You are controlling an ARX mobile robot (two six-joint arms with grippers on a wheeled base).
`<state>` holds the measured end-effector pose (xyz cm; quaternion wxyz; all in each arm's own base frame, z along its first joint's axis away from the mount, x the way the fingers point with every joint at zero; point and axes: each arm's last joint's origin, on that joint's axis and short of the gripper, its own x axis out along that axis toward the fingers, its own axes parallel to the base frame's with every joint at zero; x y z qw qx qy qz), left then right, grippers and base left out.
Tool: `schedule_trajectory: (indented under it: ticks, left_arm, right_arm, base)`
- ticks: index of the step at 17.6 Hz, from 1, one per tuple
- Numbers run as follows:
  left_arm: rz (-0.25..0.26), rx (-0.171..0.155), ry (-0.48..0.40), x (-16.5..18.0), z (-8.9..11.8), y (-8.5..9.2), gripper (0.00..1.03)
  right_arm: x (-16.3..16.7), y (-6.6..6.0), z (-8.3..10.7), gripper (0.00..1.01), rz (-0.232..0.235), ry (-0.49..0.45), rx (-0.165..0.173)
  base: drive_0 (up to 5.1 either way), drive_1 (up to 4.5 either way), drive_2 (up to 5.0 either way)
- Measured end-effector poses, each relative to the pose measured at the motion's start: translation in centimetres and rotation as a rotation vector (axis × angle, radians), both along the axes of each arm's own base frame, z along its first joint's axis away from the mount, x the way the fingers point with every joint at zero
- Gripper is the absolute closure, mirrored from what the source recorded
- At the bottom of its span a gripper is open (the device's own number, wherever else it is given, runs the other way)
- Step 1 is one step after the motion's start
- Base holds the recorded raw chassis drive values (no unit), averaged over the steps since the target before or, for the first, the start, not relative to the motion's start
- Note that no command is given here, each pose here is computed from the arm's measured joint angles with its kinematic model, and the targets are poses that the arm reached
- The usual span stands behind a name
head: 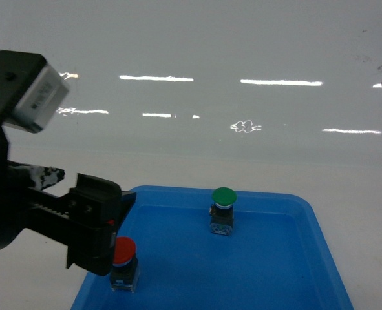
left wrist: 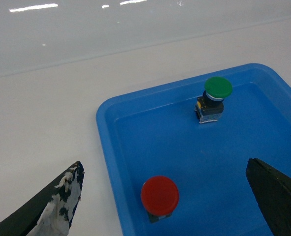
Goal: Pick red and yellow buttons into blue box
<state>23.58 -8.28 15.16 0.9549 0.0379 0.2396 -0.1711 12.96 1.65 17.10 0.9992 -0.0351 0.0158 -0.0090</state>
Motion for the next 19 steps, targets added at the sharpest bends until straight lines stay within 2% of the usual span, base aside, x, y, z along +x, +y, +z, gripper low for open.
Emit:
schedule_trajectory:
  ticks: [2,4,7,11,15,19]
  left_arm:
    - [-0.021,0.059,0.111,2.0,-1.7,-0.9,0.05]
    - [-0.022,0.116,0.179,3.8,-2.9,-1.3,0.05]
    - [-0.025,0.132,0.238,6.2,-3.2,-1.7,0.05]
    - [-0.036,0.136,0.257,6.7,-3.6,-2.1,0.05]
    - [-0.055,0.163,0.320,6.8,-5.7,-2.9,0.05]
    - [-0.024,0.183,0.327,6.4,-7.0,-2.5,0.05]
  right_arm:
    - [0.0,0.0,0.0,0.74,0.000,0.000,0.000]
    - [0.0,0.0,0.0,0.74,0.000,0.000,0.000]
    - [0.0,0.0,0.0,0.74,0.000,0.000,0.000]
    - [0.0,0.0,0.0,0.74,0.000,0.000,0.000]
    - [0.0,0.0,0.0,0.74,0.000,0.000,0.000]
    - [0.0,0.0,0.0,0.74,0.000,0.000,0.000]
  base:
    - [0.0,0.00,0.0]
    - [0.0,0.00,0.0]
    - [0.0,0.00,0.0]
    - [0.0,0.00,0.0]
    - [0.0,0.00,0.0]
    - [0.0,0.00,0.0]
